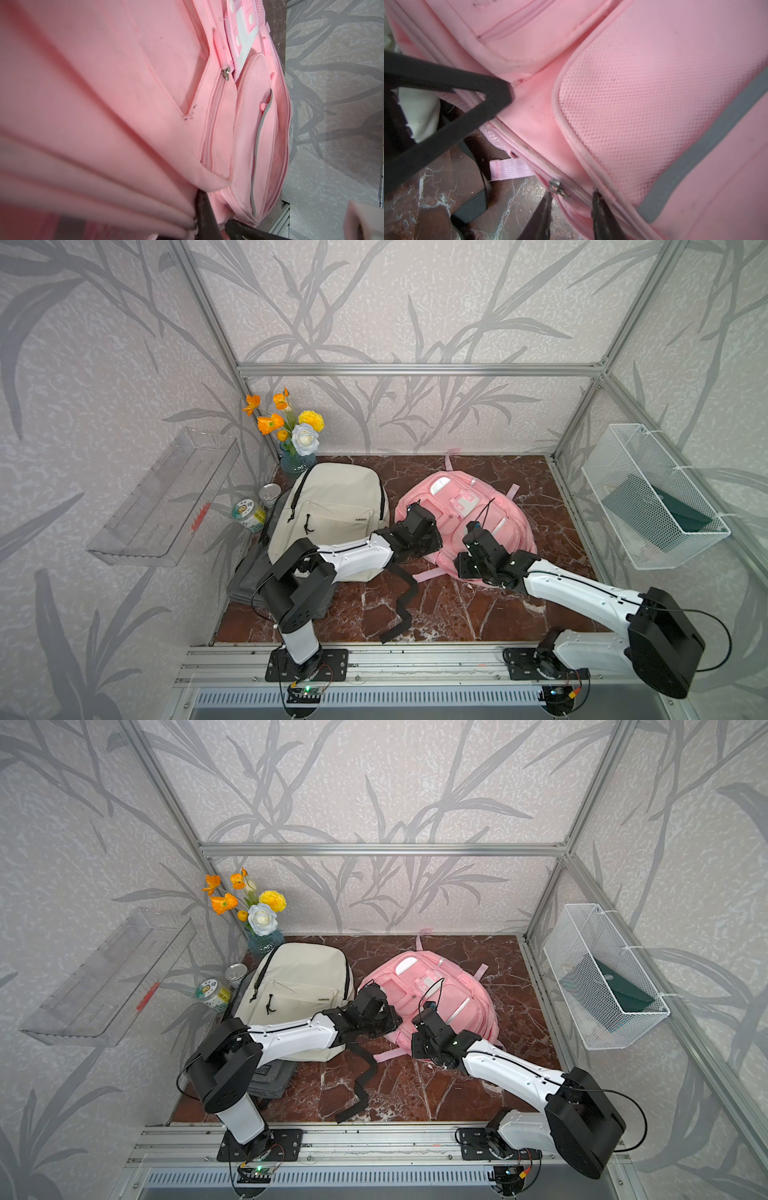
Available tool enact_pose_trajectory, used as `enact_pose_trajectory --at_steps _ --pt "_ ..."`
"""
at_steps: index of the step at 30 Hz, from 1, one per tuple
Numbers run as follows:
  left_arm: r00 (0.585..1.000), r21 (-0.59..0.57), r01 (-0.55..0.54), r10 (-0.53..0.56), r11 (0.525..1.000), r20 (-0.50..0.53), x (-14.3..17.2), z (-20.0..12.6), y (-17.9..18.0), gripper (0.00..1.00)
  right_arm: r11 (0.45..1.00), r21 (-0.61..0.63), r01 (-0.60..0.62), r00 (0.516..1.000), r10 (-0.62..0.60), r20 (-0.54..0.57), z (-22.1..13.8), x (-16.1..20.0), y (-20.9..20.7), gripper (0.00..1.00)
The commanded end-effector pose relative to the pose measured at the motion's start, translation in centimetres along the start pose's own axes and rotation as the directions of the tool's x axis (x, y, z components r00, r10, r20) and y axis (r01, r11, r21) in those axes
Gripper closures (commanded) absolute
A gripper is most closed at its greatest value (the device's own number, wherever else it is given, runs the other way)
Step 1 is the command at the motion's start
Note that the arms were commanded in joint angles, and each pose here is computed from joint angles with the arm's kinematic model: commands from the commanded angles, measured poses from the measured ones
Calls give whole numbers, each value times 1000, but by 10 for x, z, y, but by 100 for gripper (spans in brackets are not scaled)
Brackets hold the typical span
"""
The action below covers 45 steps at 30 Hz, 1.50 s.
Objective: Zip up the backpack
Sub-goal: Zip the zipper on the backpack.
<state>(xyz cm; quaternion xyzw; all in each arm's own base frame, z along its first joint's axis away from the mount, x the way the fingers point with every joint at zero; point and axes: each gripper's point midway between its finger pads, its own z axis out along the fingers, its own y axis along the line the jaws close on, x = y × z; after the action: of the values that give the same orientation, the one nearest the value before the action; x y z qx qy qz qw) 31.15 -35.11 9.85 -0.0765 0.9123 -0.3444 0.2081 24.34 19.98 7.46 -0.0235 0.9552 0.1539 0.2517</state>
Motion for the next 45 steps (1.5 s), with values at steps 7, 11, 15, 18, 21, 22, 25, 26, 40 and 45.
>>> enact_pose_trajectory --at_steps 7,11,15,18,21,22,25,26,40,45 --pt "999 65 -53 53 996 3 -3 -6 -23 100 996 32 89 995 -87 -58 24 11 5 63" --pt "999 58 -54 54 997 -1 -2 -6 -21 100 993 66 97 994 -93 -61 33 4 8 66" --pt "999 69 -51 51 996 1 -3 -8 -24 100 982 168 91 994 -80 -70 48 4 -7 61" --pt "999 72 -48 48 996 -1 -3 -9 -25 100 975 210 65 995 -49 -82 55 5 -11 62" --pt "999 64 -52 52 997 1 -3 -10 -23 100 979 202 39 998 -28 -57 56 1 -9 76" --pt "999 59 -54 54 997 1 -3 -9 -21 100 980 199 28 999 -18 -49 55 -1 -8 81" --pt "998 51 -57 57 997 2 -4 -8 -19 100 983 179 40 998 -30 -57 52 -3 -2 94" --pt "998 45 -55 55 998 4 -5 -8 -17 100 984 172 48 997 -37 -64 50 -3 -1 96" --pt "998 -14 -19 20 1000 55 -64 12 27 100 987 159 10 993 9 -121 7 32 -21 100" --pt "993 -39 -62 65 997 103 -88 7 19 100 976 219 -13 990 43 -133 -9 38 -35 100"
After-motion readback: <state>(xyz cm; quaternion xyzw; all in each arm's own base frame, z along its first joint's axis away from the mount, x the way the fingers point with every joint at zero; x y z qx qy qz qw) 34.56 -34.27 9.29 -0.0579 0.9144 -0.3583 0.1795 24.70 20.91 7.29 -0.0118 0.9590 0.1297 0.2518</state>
